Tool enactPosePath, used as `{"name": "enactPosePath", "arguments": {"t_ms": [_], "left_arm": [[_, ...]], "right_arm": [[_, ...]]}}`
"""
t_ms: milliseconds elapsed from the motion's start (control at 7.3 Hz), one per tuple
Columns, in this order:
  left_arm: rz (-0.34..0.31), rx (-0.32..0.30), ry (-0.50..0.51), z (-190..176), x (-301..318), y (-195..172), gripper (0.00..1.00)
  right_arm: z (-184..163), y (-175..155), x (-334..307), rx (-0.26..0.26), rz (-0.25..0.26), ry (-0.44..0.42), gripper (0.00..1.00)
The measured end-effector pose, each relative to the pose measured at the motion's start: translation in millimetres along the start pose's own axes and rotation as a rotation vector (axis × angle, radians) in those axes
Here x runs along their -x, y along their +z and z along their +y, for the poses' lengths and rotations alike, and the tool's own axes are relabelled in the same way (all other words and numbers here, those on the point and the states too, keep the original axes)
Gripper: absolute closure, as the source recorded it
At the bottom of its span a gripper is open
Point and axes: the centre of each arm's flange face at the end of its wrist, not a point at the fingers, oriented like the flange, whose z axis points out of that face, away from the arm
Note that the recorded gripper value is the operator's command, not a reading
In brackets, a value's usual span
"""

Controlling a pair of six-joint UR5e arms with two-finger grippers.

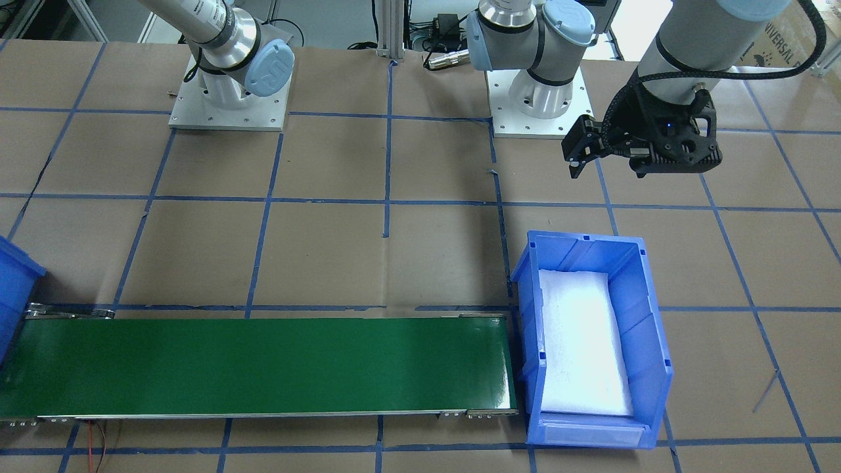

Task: Transport two buttons from left to right
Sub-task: 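Lower the red button onto the foam beside the yellow button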

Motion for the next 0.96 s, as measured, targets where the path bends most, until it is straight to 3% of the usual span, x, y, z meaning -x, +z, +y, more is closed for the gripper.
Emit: {"name": "enactPosePath", "arguments": {"t_ms": [411,959], "left_arm": [[0.0,0.001,0.0,0.1,0.2,0.4,0.0],[0.0,0.001,0.0,0.1,-0.2,0.1,0.0]], "right_arm": [[-2.3,17.0,-7.4,-0.006,0.008,-0.001,0.94],[-5.4,14.5,-10.6,-0.031,0.031,0.003,0.92]]}}
